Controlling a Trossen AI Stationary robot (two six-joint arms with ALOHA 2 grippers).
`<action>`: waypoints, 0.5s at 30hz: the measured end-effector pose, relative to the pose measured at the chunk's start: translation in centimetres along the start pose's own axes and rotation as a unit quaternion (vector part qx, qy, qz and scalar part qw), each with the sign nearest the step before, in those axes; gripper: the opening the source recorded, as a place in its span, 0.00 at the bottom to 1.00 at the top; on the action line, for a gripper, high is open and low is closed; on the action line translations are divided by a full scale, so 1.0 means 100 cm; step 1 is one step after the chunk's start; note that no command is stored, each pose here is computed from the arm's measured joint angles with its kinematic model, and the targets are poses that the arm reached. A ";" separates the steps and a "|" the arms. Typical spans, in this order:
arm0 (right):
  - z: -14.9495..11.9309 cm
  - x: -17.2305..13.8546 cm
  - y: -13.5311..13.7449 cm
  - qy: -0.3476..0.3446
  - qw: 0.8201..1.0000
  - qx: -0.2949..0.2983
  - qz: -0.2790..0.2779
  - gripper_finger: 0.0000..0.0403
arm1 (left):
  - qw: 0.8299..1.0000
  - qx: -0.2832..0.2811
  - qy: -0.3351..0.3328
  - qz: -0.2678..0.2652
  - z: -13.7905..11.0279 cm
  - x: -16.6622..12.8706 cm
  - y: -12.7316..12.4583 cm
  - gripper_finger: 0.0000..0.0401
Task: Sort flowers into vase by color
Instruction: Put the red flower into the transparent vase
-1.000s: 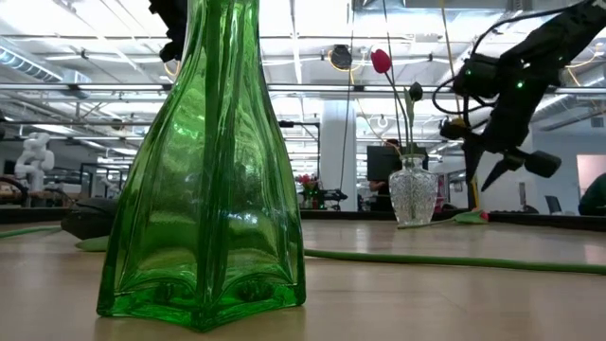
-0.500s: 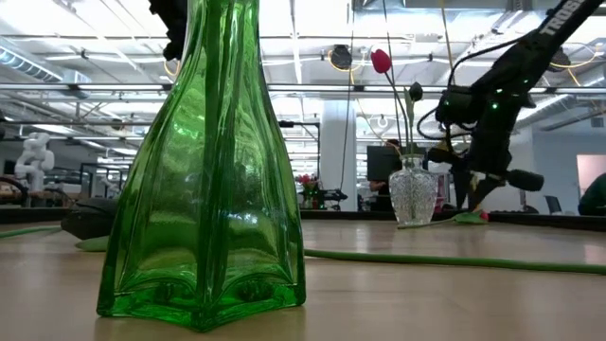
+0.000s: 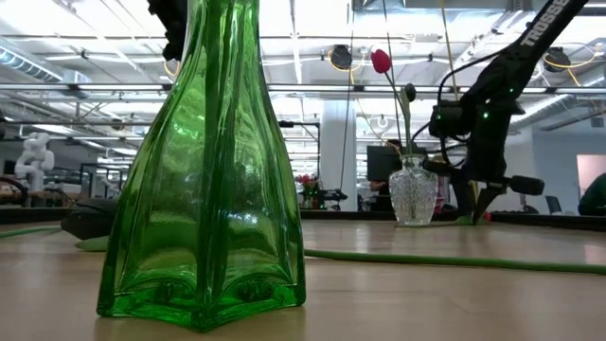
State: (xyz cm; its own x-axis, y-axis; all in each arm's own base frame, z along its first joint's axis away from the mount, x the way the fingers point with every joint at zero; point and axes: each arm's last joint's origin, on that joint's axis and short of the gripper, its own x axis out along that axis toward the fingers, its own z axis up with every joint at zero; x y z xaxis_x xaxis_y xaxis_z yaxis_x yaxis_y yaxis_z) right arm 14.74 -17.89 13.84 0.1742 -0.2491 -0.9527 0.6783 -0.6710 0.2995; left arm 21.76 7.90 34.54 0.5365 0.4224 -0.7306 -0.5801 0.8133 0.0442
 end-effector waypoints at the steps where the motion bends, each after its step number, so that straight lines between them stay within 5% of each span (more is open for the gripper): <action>1: 0.000 0.002 0.000 0.000 1.000 0.000 -0.002 0.21 | 1.000 0.000 0.000 0.000 0.000 0.000 0.000 0.35; 8: 0.000 0.014 0.000 0.004 0.999 -0.030 -0.031 0.19 | 1.000 -0.001 0.000 -0.002 0.000 0.000 0.000 0.35; 15: 0.001 0.003 -0.002 -0.030 0.997 -0.069 -0.016 0.02 | 1.000 -0.002 0.001 -0.013 0.000 0.000 -0.001 0.35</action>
State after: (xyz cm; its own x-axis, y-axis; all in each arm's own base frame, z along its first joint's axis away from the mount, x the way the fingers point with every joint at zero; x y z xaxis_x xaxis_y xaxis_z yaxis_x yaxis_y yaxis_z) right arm 14.57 -17.95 13.49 0.1101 -0.2727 -0.9558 0.7755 -0.5779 0.2542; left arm 21.81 7.84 34.55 0.5496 0.4004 -0.7332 -0.5685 0.8224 0.0230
